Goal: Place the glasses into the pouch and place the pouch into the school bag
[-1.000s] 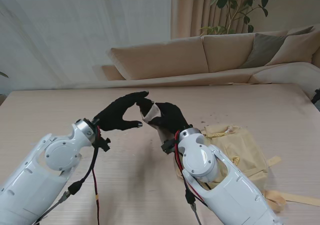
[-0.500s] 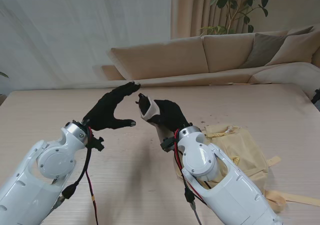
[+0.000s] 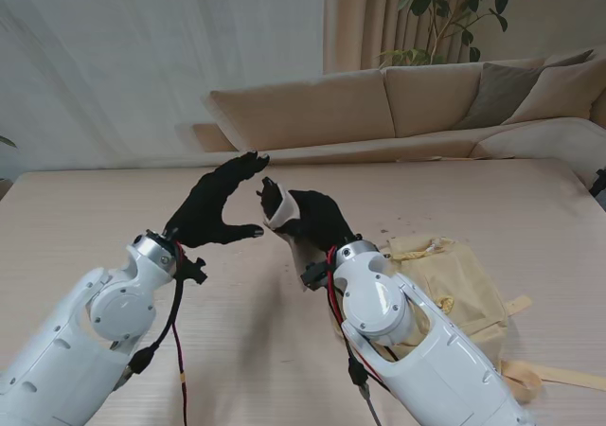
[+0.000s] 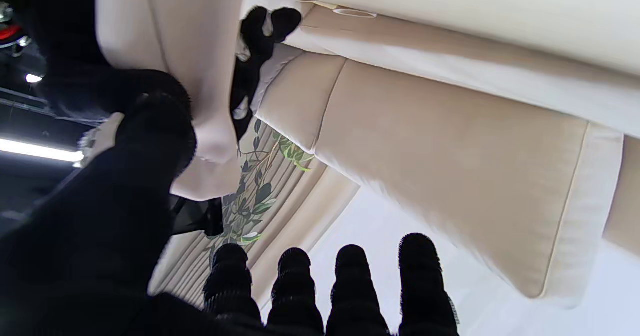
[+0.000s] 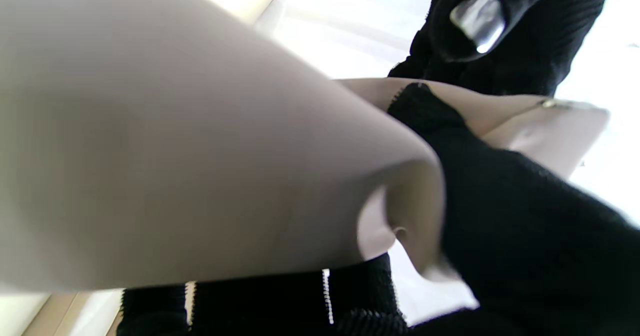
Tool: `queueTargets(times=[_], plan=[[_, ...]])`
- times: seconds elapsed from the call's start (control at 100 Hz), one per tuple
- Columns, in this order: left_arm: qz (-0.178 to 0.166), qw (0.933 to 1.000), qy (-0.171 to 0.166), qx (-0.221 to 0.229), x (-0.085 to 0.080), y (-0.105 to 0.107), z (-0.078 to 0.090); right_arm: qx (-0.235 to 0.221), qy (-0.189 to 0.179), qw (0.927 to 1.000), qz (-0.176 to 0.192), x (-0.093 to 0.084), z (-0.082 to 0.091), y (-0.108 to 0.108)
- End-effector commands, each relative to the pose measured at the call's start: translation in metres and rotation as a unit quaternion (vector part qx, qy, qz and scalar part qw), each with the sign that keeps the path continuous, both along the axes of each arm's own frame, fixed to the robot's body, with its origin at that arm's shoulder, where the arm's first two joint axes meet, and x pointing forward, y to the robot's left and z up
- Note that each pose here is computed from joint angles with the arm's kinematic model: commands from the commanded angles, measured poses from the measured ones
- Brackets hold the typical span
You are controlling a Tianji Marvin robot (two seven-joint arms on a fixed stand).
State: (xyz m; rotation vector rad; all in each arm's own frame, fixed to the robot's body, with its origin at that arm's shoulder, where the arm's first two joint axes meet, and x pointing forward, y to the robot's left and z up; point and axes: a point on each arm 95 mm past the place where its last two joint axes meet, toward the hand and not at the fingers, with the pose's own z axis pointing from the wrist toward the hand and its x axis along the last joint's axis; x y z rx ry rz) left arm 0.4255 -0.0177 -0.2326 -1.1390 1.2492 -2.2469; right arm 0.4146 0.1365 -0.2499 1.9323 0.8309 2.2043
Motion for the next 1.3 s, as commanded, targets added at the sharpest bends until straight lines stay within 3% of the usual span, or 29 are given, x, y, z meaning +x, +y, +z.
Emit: queueTargets(times=[0.0, 0.3, 0.68, 1.29], plan=[[-0.02, 0.9996, 0.02, -0.001, -0.005, -0.007, -0.002, 0.006, 0.004, 1.0, 0.006, -0.003, 0.0, 0.005], [-0.046, 0.9981, 0.039, 0.013, -0.002, -0.01, -0.01, 0.009, 0.003, 0.9999, 0.005, -0.005, 0.002, 0.008], [-0.052, 0.9976, 0.03, 0.034, 0.0, -0.011, -0.013, 0.013, 0.001, 0.9999, 0.008, -0.005, 0.008, 0.008], [-0.09, 0.9923, 0.039, 0.076, 0.004, -0.028, -0.015, 0.011, -0.006, 0.9999, 0.008, -0.005, 0.021, 0.011]])
